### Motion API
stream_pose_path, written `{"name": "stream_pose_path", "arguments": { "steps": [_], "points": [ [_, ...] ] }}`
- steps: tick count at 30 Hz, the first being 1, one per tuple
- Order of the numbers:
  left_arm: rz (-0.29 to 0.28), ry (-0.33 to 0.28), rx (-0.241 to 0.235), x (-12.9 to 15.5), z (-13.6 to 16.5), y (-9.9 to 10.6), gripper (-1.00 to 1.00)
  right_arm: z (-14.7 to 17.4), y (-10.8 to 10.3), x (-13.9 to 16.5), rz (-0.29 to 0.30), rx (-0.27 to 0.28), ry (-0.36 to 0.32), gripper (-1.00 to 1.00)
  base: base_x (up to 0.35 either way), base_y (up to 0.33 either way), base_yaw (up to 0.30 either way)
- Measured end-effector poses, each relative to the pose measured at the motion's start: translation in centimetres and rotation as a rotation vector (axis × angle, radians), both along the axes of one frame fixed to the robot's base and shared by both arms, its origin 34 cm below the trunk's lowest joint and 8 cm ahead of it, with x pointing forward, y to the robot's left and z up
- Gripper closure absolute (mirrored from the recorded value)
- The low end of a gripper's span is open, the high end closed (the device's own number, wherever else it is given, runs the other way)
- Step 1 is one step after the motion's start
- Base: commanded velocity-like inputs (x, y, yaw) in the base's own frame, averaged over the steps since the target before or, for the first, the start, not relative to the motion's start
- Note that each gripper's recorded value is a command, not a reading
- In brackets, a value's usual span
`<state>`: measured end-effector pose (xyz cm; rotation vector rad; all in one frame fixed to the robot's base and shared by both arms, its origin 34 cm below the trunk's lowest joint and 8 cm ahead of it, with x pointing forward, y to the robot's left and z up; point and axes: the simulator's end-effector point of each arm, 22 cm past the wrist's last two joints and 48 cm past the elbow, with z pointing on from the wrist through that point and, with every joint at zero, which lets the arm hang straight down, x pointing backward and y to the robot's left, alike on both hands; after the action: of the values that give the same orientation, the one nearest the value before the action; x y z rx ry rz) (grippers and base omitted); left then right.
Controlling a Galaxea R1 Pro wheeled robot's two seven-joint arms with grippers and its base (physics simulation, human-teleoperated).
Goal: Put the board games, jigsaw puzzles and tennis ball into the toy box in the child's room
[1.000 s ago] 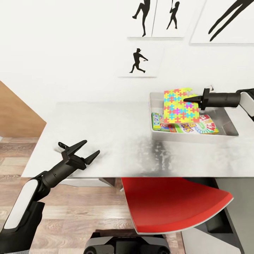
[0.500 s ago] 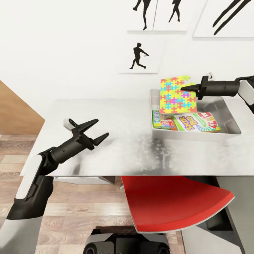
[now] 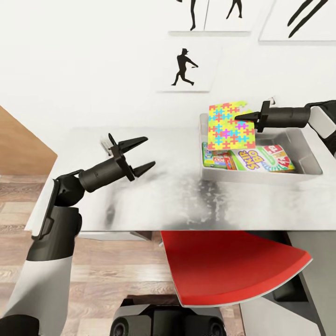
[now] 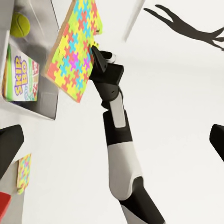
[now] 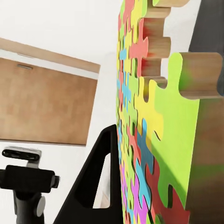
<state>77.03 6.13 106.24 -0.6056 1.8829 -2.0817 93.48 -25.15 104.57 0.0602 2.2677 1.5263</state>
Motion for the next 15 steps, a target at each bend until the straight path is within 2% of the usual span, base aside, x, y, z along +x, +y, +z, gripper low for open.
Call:
{"name": "stream_pose_path", "arguments": {
  "steps": [6, 15],
  "points": [
    [0.014, 0.01, 0.026, 1.7, 0.4, -0.4, -1.0, -0.9, -0.1, 0.0, -0.003, 0.001, 0.011, 1.0, 0.0, 0.0, 0.0],
    [0.014, 0.018, 0.125, 4.5, 1.4, -1.8, -1.0, -2.3, -0.4, 0.0, -0.008, 0.0, 0.029, 1.0, 0.0, 0.0, 0.0]
  ]
}}
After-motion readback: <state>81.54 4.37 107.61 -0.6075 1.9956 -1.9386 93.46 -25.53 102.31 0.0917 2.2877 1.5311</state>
